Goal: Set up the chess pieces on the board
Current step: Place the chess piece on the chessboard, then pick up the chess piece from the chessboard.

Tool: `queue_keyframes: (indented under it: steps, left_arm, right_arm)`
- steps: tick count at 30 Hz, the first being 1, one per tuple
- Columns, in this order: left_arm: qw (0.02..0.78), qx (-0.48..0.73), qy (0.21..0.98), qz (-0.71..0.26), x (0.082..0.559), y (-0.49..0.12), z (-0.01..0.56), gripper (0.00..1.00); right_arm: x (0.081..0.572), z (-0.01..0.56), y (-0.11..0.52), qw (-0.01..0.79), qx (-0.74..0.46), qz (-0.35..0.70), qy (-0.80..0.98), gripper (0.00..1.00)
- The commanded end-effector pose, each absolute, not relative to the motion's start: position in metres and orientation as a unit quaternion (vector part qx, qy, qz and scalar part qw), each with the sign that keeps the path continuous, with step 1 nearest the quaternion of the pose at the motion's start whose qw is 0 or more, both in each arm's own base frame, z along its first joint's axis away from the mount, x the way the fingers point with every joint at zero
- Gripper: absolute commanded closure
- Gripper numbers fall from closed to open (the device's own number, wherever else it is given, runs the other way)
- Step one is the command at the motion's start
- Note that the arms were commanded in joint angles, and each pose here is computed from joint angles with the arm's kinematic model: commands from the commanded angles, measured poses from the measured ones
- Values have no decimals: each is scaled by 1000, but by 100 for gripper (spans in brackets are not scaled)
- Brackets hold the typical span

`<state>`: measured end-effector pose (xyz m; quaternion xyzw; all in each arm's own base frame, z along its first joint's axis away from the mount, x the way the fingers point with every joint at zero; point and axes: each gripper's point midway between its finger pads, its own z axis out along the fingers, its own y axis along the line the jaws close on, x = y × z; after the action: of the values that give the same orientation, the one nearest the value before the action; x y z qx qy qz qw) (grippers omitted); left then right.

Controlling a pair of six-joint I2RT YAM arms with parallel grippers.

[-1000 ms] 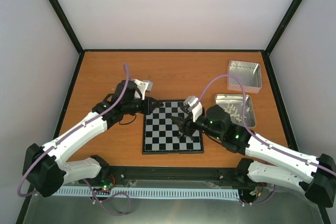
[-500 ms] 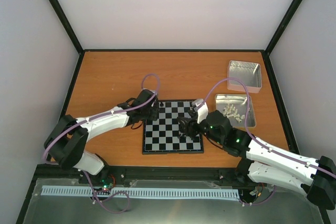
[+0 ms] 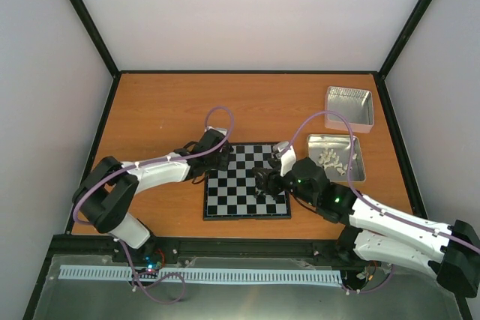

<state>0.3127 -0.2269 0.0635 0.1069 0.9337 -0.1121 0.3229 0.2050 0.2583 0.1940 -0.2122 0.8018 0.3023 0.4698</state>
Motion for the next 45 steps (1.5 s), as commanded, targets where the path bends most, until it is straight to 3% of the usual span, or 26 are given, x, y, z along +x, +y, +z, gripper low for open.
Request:
queue_keyframes:
  steps: [1, 18, 29, 36, 40, 45]
  left_arm:
    - [348, 100, 925, -113, 322, -234, 67, 97]
    - [337, 93, 931, -104, 324, -233, 48, 93]
    - [346, 96, 920, -157, 313, -241, 90, 65]
    - [362, 90, 907, -195, 305, -243, 129, 62]
    - [383, 83, 897, -207, 297, -234, 147, 59]
    - [438, 65, 869, -222, 289, -216, 177, 50]
  right_arm:
    - [208, 194, 260, 474, -201, 307, 800, 37]
    - [207, 190, 266, 462, -203, 314, 804, 37]
    - [204, 194, 263, 458, -201, 317, 806, 38]
    - [202, 185, 252, 443, -184, 303, 824, 38]
    - [200, 163, 230, 404, -151, 256, 865, 42]
    - [182, 130, 208, 299, -134, 180, 928, 53]
